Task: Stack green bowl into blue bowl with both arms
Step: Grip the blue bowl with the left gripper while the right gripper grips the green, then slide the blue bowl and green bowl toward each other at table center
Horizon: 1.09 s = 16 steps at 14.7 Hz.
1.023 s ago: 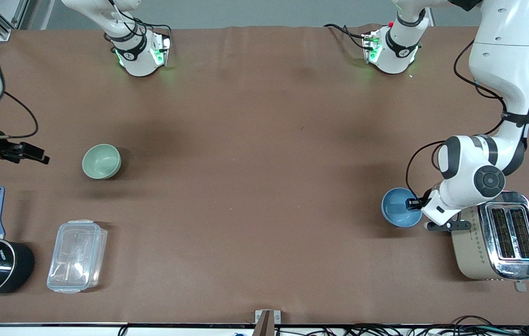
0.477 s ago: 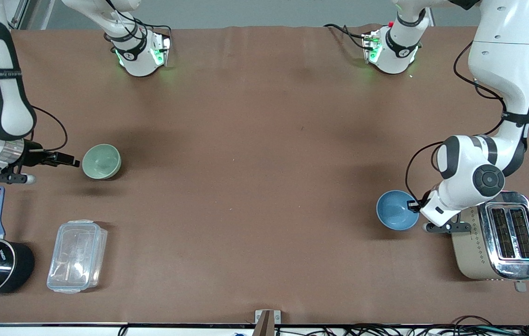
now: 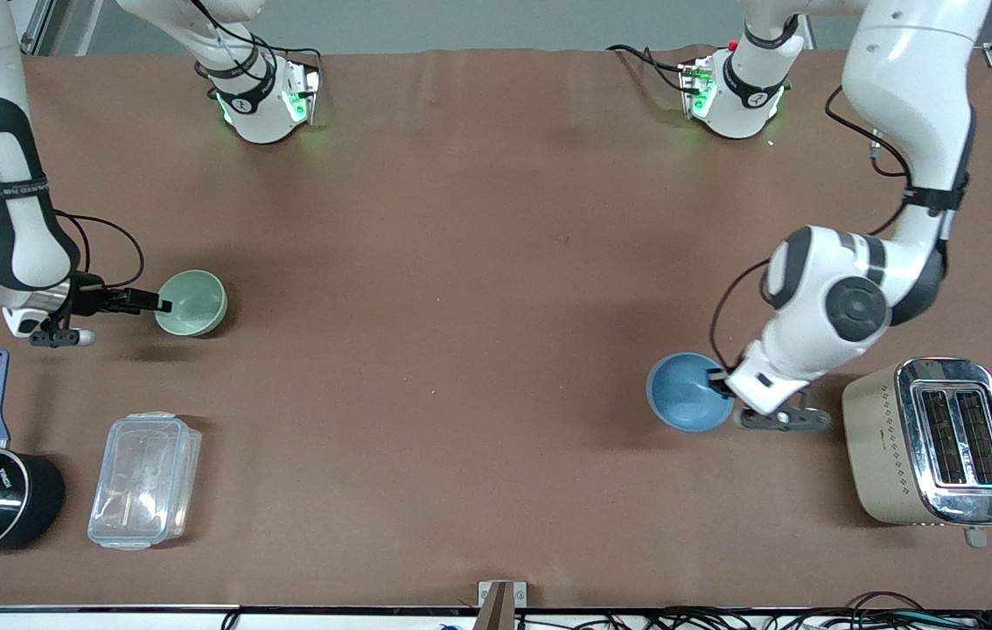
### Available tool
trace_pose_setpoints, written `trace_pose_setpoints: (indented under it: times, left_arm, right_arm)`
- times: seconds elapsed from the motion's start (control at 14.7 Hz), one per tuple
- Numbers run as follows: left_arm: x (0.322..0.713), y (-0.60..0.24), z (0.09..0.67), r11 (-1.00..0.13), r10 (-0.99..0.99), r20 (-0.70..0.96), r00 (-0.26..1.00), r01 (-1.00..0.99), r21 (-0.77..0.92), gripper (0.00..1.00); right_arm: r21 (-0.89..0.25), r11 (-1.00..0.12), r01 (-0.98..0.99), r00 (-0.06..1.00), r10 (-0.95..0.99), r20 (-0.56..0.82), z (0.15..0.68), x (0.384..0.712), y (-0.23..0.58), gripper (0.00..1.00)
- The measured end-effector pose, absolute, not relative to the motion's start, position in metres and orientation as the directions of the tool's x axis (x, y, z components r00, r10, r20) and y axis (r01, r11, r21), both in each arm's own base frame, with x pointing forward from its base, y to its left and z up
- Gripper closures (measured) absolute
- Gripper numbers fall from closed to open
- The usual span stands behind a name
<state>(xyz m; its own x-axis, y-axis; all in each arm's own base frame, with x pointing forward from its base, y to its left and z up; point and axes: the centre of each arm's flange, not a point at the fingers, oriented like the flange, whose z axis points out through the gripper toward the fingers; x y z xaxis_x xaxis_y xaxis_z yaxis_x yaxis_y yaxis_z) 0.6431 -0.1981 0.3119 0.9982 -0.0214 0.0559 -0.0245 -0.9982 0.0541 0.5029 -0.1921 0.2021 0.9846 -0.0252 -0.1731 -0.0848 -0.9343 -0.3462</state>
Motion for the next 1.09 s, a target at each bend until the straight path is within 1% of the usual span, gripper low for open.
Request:
trace_pose_setpoints:
  times: [0.07, 0.14, 0.2, 0.34, 0.55, 0.61, 0.68, 0.82, 1.09]
  left_arm:
    - [0.634, -0.228, 0.318, -0.998, -0.006, 0.052, 0.999, -0.010, 0.065, 0.95]
    - [0.623, -0.260, 0.322, -0.997, 0.012, 0.050, 0.999, 0.008, 0.074, 0.95]
    - [0.611, -0.292, 0.325, -0.996, 0.032, 0.048, 0.998, 0.028, 0.081, 0.95]
    - [0.582, -0.357, 0.325, -0.994, 0.064, 0.042, 0.997, 0.060, 0.093, 0.95]
    - [0.545, -0.434, 0.310, -0.992, 0.072, 0.022, 0.997, 0.070, 0.103, 0.95]
    - [0.536, -0.455, 0.302, -0.992, 0.076, 0.014, 0.997, 0.074, 0.105, 0.95]
    - [0.529, -0.473, 0.295, -0.991, 0.082, 0.009, 0.997, 0.080, 0.108, 0.95]
    - [0.518, -0.502, 0.283, -0.989, 0.096, 0.001, 0.995, 0.095, 0.117, 0.95]
    - [0.506, -0.533, 0.255, -0.984, 0.134, -0.022, 0.991, 0.136, 0.117, 0.95]
  right_arm:
    - [-0.350, -0.933, -0.086, 0.983, -0.022, -0.182, 0.198, 0.500, -0.191, 0.20]
    - [-0.353, -0.932, -0.086, 0.982, -0.019, -0.188, 0.195, 0.497, -0.190, 0.23]
    - [-0.355, -0.931, -0.084, 0.982, -0.016, -0.190, 0.193, 0.495, -0.189, 0.33]
    - [-0.357, -0.931, -0.079, 0.982, -0.011, -0.189, 0.193, 0.495, -0.189, 0.56]
    - [-0.363, -0.928, -0.077, 0.981, -0.005, -0.194, 0.193, 0.494, -0.187, 0.86]
    - [-0.370, -0.926, -0.076, 0.980, -0.002, -0.198, 0.194, 0.494, -0.186, 0.93]
    - [-0.381, -0.922, -0.073, 0.980, 0.004, -0.199, 0.199, 0.495, -0.184, 0.96]
    - [-0.398, -0.915, -0.069, 0.984, 0.005, -0.181, 0.221, 0.501, -0.178, 0.96]
    - [-0.413, -0.899, -0.144, 0.982, -0.078, -0.173, 0.285, 0.514, -0.148, 0.96]
